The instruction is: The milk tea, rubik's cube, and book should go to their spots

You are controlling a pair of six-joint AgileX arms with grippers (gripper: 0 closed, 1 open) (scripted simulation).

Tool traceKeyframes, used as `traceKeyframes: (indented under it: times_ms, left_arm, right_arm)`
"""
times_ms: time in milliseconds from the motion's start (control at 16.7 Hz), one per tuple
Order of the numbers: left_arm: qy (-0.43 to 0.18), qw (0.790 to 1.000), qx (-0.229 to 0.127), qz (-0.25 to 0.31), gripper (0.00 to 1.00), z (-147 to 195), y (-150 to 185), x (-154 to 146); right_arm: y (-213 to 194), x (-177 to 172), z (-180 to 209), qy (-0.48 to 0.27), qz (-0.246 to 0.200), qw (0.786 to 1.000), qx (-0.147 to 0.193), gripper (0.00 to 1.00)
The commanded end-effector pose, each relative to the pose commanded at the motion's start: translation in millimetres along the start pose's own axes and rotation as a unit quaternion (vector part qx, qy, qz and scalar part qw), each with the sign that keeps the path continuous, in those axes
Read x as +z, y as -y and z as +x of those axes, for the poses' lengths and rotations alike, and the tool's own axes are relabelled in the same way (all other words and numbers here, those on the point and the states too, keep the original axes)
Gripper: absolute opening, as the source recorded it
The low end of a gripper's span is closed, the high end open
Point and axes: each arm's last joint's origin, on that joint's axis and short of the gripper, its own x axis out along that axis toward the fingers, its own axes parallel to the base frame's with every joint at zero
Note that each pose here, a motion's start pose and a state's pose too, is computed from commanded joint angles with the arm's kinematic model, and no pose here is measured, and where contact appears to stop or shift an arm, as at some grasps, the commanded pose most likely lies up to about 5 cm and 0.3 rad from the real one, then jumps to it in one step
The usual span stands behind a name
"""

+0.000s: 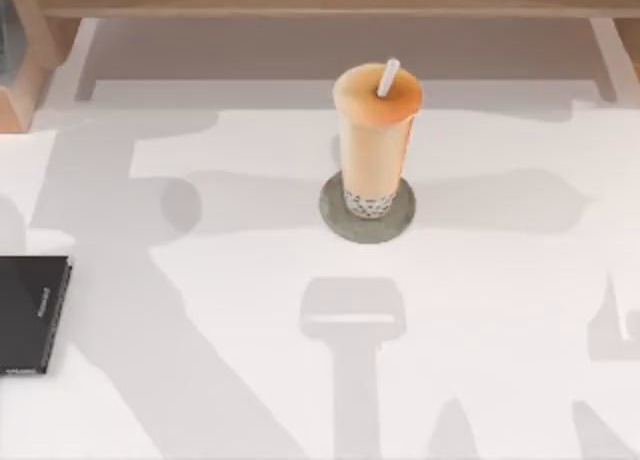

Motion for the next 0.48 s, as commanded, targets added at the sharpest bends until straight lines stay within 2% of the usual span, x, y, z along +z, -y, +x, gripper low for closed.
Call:
traceKeyframes:
  times_ms: [480]
  left_arm:
    - [0.001,1.000,0.002,0.001,0.00,-10.9,-1.2,10.9]
  right_arm:
    - [0.0,0.0,0.0,0.000,0.000,1.000,0.000,1.00]
